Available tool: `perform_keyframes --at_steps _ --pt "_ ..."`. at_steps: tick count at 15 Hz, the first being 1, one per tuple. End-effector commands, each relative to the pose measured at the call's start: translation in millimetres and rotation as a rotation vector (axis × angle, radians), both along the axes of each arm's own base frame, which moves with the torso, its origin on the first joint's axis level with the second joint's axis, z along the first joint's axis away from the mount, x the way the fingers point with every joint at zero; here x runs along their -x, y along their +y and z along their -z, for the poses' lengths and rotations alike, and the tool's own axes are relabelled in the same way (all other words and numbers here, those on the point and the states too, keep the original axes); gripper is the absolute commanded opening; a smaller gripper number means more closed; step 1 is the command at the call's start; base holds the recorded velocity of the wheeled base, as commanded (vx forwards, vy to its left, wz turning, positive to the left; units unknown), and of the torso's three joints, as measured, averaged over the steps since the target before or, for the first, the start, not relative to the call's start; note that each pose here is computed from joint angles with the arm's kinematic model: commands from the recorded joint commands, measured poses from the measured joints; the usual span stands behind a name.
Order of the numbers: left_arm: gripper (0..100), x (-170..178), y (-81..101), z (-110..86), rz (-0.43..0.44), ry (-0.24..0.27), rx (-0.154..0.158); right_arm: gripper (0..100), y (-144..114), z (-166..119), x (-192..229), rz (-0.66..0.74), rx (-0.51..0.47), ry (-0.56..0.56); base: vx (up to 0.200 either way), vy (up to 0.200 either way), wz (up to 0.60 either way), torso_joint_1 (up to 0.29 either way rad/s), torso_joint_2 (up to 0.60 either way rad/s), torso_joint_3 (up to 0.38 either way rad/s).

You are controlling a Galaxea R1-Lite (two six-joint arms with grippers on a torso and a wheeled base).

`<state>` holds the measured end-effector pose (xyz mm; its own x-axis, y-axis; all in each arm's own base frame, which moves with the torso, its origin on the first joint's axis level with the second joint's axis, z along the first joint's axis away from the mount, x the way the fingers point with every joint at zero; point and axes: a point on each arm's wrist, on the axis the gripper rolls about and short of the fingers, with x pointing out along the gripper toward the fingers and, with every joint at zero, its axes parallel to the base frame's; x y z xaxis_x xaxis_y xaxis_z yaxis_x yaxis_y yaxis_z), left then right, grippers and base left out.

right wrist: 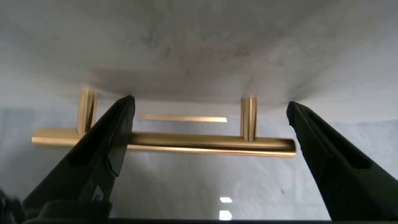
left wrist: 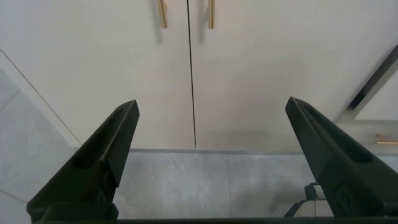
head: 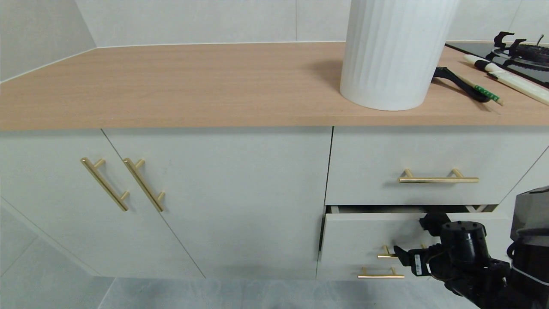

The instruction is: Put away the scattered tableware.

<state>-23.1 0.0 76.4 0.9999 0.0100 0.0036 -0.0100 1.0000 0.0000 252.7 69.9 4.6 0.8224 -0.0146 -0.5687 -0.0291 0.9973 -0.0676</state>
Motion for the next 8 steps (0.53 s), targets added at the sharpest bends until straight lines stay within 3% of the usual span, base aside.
perform_keyframes --at_steps 1,3,4,5,8 --pt "100 0 0.0 0.0 -0.001 0.001 0.000 100 -3 -37 17 -0.042 -0.018 -0.013 0.000 0.000 0.00 0.000 0.00 0.000" --pt "100 0 0.0 0.0 -0.001 0.001 0.002 100 -8 -86 40 -0.096 -0.041 0.039 0.000 0.000 0.00 0.000 0.00 0.000" --pt "100 0 0.0 0.0 -0.001 0.001 0.000 100 -9 -97 45 -0.101 -0.046 0.045 0.000 0.000 0.00 0.000 0.00 0.000" --pt "100 0 0.0 0.0 -0.001 0.001 0.000 100 -14 -136 63 -0.134 -0.079 0.041 0.000 0.000 0.00 0.000 0.00 0.000" --pt "100 0 0.0 0.0 -0.001 0.001 0.000 100 -19 -177 82 -0.135 -0.151 -0.060 0.000 0.000 0.00 0.000 0.00 0.000"
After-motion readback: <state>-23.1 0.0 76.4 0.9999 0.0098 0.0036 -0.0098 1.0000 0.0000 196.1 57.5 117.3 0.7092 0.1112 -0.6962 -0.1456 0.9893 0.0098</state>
